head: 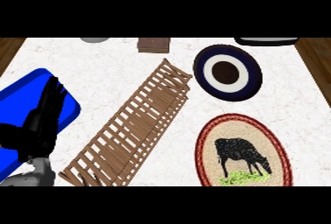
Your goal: Pick the can from the placemat and place it in the tiered shelf
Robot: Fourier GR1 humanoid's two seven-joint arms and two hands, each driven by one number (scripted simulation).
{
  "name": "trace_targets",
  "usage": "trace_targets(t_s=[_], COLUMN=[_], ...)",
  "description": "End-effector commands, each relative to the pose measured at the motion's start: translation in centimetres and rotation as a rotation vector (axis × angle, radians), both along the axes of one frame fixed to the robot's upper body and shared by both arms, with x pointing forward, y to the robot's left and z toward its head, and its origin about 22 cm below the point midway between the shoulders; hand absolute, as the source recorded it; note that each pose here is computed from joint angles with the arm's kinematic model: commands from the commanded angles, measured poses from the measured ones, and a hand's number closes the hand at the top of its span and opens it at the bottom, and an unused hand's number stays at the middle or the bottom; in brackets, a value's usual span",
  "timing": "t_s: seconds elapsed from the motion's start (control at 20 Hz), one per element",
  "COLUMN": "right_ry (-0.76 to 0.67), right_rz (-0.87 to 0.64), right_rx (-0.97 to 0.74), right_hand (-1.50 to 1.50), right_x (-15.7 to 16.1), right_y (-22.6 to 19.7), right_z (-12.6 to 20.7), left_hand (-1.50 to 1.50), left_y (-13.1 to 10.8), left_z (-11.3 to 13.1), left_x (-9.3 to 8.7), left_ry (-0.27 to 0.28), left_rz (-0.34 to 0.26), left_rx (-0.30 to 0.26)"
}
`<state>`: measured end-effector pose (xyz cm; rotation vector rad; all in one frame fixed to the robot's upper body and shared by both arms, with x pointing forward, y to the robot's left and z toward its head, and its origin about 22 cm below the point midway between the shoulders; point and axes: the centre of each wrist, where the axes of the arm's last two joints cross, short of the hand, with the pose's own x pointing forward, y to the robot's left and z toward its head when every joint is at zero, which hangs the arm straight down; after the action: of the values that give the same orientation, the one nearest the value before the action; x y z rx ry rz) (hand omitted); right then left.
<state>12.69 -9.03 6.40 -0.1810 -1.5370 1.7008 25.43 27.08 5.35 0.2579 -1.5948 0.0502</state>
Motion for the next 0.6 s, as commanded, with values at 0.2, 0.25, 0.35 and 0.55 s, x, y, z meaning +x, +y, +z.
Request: trace_targets(t_s=[0.2,0.25,0.35,0.55], right_ry=[0.018,-0.032,-0.069,-0.159], right_rz=[-0.133,-0.158,-0.193,-0.264], right_rx=[0.405,0.431,0.43,0.402], right_hand=[1.5,1.5,1.5,1.5], right_x=[-2.2,-1.8,-1.8,-1.7], right_y=[-1.4,-1.9,-2.9,-4.7], right_z=[6.7,6.9,7.3,10.9], left_hand=[0.0,0.0,0.0,0.0], left_y=[1.7,0.6,1.3,1.0], left_z=[0.1,0.3,0.3,1.0], left_x=[-0.7,-0.5,-0.2,-0.6], left_ry=[0.005,-0.001,0.008,-0.014], left_rz=[0.023,0.027,0.031,0.007], left_rx=[0.011,0.008,0.0,0.018])
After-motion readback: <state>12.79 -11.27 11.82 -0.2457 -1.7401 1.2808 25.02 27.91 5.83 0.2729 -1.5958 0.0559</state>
